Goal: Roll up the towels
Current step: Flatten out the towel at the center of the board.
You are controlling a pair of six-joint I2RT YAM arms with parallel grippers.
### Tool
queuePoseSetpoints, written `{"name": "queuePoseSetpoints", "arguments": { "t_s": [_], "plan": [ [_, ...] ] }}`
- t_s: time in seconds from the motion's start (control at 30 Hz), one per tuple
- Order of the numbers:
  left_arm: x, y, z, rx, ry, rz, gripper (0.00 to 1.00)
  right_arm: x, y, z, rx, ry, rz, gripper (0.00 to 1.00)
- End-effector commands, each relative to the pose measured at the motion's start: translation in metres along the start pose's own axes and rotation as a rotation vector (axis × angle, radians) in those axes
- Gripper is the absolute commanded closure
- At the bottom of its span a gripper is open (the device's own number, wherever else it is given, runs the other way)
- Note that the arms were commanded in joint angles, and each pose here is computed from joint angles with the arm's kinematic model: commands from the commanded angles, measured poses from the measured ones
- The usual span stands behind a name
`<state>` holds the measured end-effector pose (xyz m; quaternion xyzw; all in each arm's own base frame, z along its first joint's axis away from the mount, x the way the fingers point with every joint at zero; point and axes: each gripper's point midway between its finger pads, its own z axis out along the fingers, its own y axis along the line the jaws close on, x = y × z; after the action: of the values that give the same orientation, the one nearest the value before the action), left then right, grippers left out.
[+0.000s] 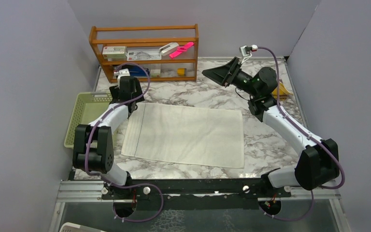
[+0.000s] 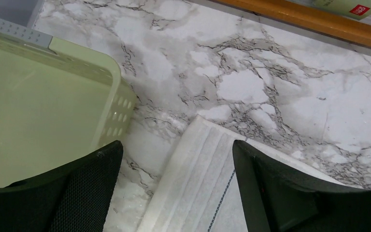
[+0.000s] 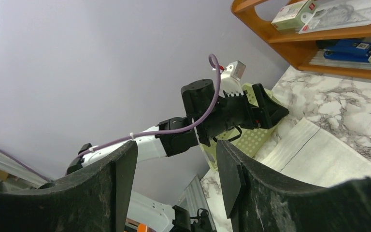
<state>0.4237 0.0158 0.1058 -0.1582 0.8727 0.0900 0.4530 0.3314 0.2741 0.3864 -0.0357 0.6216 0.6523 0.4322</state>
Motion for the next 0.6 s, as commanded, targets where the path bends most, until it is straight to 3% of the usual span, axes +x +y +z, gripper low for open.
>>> {"name": "queuePoseSetpoints", "arguments": {
  "t_s": [0.0, 0.07, 0.23, 0.4, 0.47, 0.53, 0.57],
  "plan": [
    [0.004, -0.012, -0.014, 0.077, -0.009, -0.057, 0.13, 0.005, 0.0, 0.009, 0.011, 0.022, -0.013, 0.41],
    [0.007, -0.024, -0.02, 0.14, -0.006, -0.087, 0.05, 0.019, -0.033, 0.002, 0.118, 0.036, -0.024, 0.46],
    [0.031, -0.042, -0.03, 0.211, 0.041, -0.09, 0.01, 0.056, -0.183, -0.074, 0.748, 0.077, -0.065, 0.5],
    [0.048, -0.046, -0.029, 0.24, 0.057, -0.079, 0.07, 0.089, -0.245, -0.145, 0.859, 0.116, 0.014, 0.55],
    [0.053, -0.048, -0.027, 0.251, 0.067, -0.061, 0.13, 0.093, -0.259, -0.159, 0.884, 0.123, 0.012, 0.68],
    [0.057, -0.05, -0.026, 0.265, 0.073, -0.046, 0.28, 0.095, -0.273, -0.171, 0.931, 0.13, 0.011, 0.91],
    [0.058, -0.05, -0.025, 0.273, 0.073, -0.043, 0.37, 0.096, -0.28, -0.175, 0.955, 0.136, 0.013, 0.98]
  ]
}}
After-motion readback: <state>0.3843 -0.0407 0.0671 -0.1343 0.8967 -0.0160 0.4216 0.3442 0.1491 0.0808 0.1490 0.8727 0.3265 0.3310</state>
